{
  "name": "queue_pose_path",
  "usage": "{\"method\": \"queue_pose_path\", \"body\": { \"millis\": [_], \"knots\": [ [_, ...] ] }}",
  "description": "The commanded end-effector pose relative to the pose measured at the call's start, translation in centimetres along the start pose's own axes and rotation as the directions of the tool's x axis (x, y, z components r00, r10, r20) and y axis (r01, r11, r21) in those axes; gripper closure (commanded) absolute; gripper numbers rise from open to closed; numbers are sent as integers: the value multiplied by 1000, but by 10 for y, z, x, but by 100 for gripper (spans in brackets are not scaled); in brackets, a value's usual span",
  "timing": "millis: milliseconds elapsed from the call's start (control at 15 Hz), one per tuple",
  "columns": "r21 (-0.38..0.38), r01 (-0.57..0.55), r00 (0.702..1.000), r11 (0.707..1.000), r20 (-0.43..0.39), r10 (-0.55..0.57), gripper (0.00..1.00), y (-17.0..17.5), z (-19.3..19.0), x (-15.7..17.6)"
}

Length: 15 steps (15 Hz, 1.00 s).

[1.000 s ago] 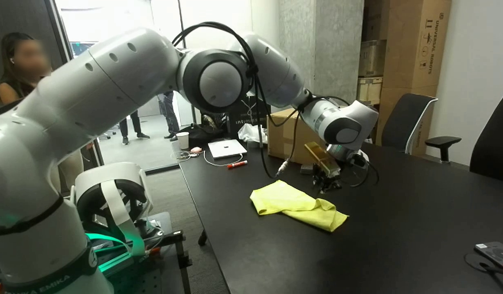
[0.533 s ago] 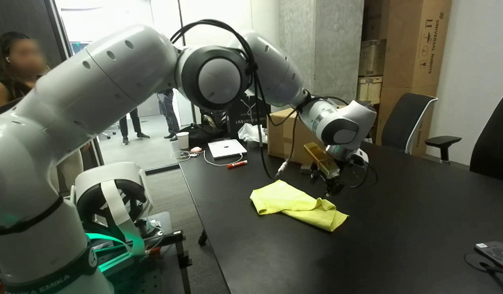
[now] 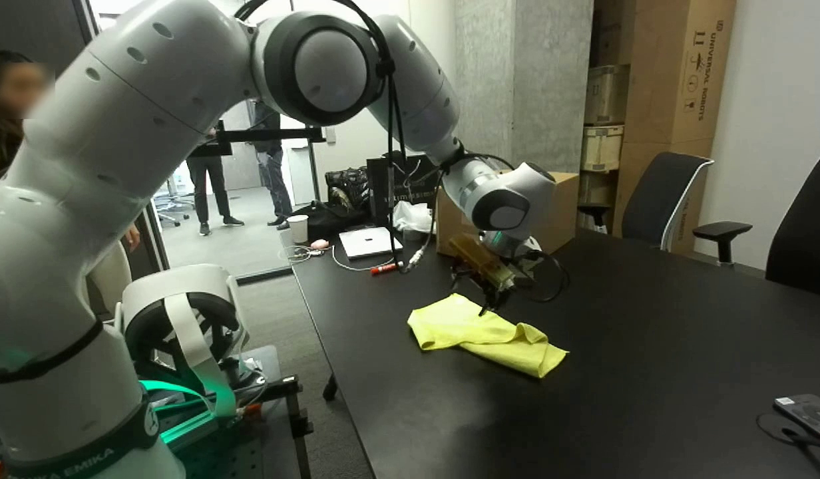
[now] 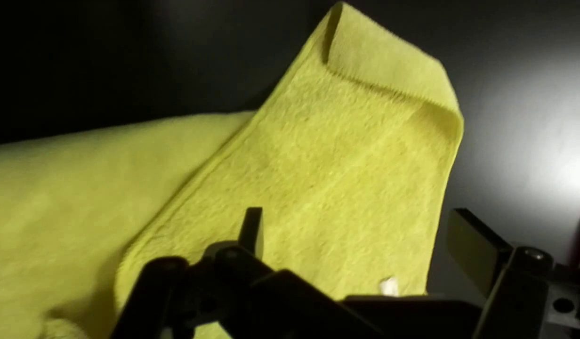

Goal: Fold the cloth

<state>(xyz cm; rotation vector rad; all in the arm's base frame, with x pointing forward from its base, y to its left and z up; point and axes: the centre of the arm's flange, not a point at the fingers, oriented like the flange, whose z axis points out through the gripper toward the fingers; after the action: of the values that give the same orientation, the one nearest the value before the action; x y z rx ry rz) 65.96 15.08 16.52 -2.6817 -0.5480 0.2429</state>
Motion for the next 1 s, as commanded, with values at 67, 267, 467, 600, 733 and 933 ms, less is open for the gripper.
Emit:
{"method": "queue_pose_path", "body": {
  "millis": [67, 267, 467, 600, 733, 933],
  "knots": [
    [-16, 201, 979, 979, 40, -200, 0, -56, 15, -68],
    [-48, 247, 966, 968, 86, -242, 0, -72, 41, -92],
    [-96, 245, 966, 965, 111, -234, 0, -83, 68, -112],
    [-104, 243, 968, 964, 92, -234, 0, -91, 83, -117],
    [-117, 255, 966, 960, 63, -249, 0, -100, 96, -118],
    [-149, 251, 968, 956, 30, -250, 0, -112, 106, -118]
  ]
}}
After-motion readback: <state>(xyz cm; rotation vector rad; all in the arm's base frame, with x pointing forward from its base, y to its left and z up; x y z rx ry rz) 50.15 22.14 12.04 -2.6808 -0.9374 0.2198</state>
